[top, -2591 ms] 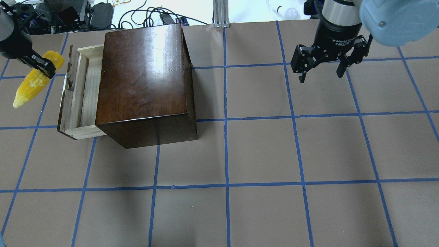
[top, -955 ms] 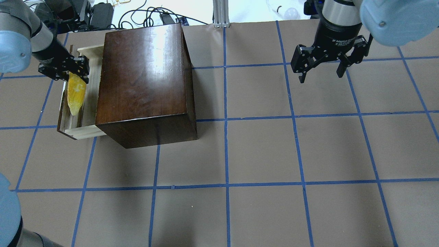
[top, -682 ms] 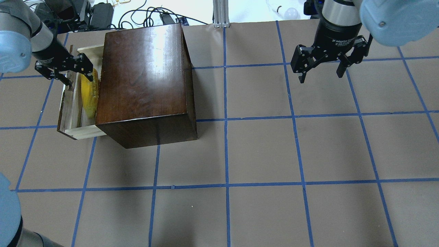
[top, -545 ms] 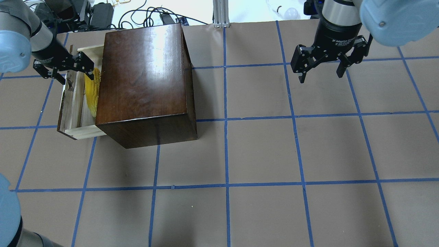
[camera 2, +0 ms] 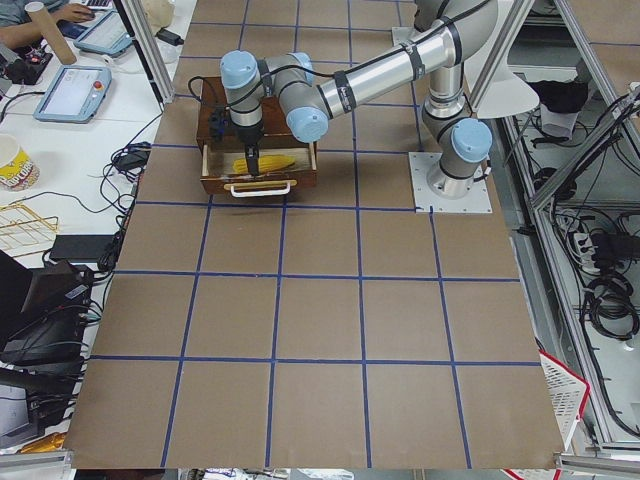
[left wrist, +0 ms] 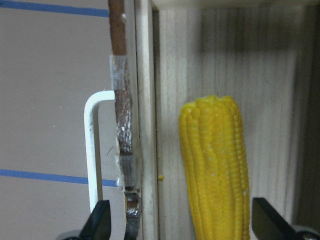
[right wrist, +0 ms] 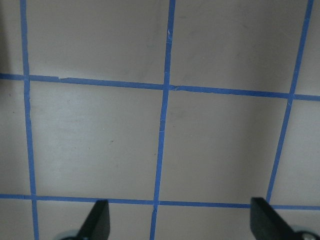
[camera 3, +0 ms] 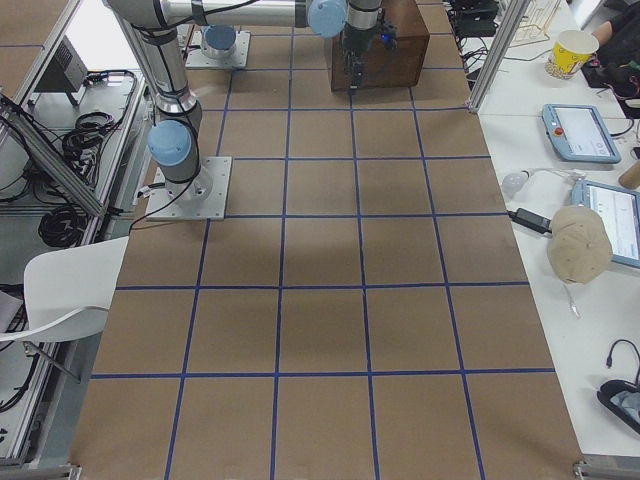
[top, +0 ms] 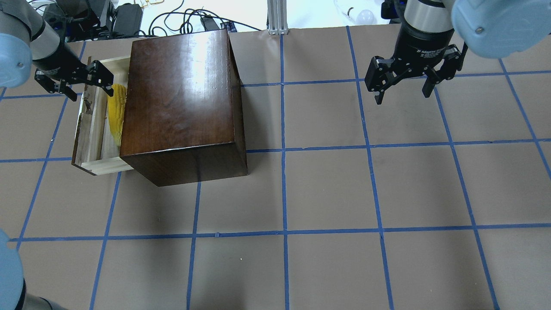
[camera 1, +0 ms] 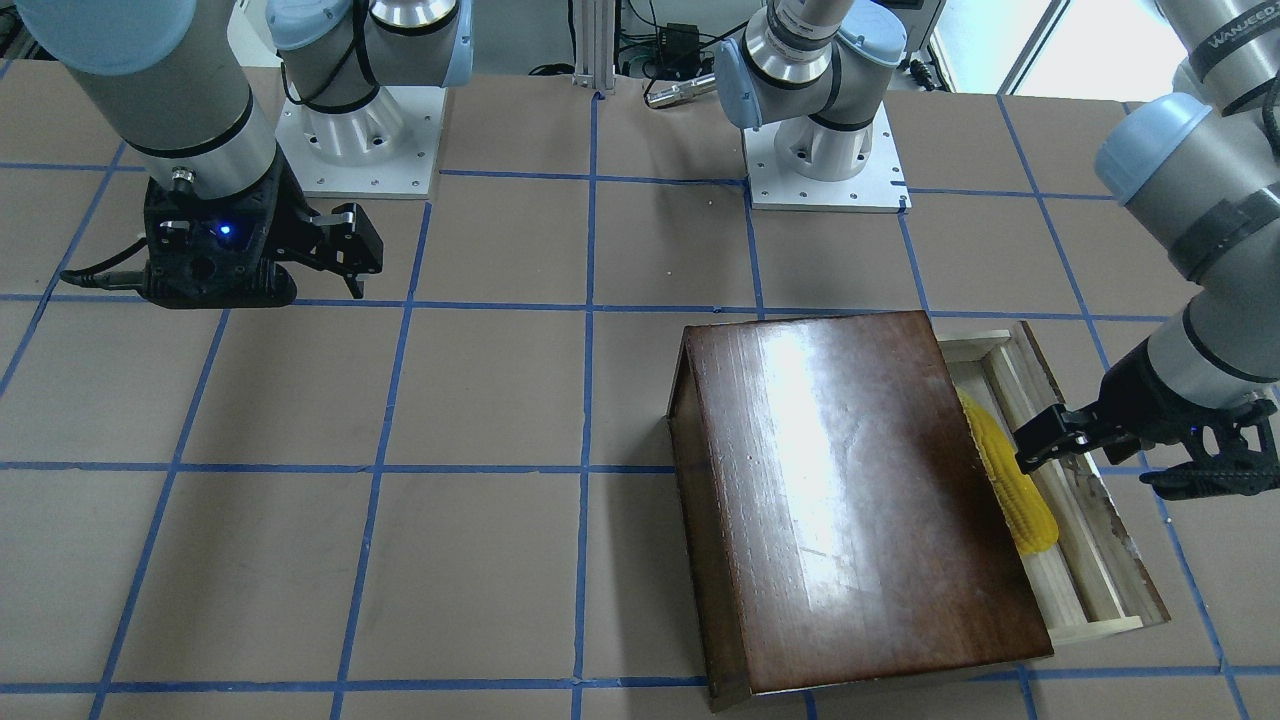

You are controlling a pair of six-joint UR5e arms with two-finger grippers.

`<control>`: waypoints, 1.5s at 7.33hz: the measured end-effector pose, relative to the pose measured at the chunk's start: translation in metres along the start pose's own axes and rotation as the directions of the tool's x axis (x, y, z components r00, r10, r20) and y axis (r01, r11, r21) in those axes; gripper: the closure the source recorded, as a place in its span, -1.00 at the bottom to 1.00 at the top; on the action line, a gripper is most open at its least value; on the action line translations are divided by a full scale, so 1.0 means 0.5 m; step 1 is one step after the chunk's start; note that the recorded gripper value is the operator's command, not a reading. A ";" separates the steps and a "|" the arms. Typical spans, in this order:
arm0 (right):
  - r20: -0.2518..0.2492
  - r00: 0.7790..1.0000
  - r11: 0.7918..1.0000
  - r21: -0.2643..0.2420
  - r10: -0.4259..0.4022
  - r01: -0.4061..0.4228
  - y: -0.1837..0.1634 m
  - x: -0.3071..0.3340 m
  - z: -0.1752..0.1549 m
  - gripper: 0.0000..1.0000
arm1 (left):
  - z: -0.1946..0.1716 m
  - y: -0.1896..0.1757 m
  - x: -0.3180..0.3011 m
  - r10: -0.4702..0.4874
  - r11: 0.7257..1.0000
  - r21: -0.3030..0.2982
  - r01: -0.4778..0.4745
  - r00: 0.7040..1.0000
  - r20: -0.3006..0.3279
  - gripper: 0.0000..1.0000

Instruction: Open drawer and put corn inside

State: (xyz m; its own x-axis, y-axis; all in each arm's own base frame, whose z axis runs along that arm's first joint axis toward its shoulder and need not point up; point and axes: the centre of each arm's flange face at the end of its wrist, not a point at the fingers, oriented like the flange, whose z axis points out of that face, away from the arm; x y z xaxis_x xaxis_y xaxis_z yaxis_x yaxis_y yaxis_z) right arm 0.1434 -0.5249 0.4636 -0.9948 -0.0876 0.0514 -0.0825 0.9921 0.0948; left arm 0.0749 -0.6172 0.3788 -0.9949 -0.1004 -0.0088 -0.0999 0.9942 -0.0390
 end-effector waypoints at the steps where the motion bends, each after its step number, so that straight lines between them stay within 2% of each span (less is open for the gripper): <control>1: 0.000 1.000 1.000 0.000 0.000 0.000 0.000 0.000 0.000 -1.00 | -0.053 0.009 0.038 0.002 1.000 -0.002 -0.002 1.000 -0.002 -1.00; 3: 0.000 1.000 1.000 0.001 0.000 0.000 0.000 0.000 -0.001 -1.00 | -0.176 0.060 0.188 0.035 0.999 -0.010 -0.035 0.999 -0.008 -1.00; 5: 0.000 1.000 1.000 0.001 0.000 0.000 0.000 0.000 0.000 -1.00 | -0.240 0.140 0.316 0.115 0.993 -0.028 -0.115 0.993 -0.010 -1.00; 8: 0.000 1.000 1.000 0.001 0.000 0.000 0.000 0.000 0.000 -1.00 | -0.262 0.236 0.400 0.190 0.981 -0.032 -0.190 0.982 -0.006 -1.00; 11: 0.000 1.000 1.000 0.002 0.000 0.000 0.000 0.000 -0.001 -1.00 | -0.257 0.257 0.398 0.201 0.980 -0.015 -0.201 0.980 -0.005 -1.00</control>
State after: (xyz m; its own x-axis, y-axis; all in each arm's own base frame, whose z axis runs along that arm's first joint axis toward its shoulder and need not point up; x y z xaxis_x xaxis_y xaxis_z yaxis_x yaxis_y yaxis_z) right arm 0.1434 -0.5249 0.4640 -0.9948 -0.0875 0.0515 -0.0824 0.9922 0.0932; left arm -0.1376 -0.5047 0.5002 -0.9948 0.1013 -0.0117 0.1016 0.9946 -0.0211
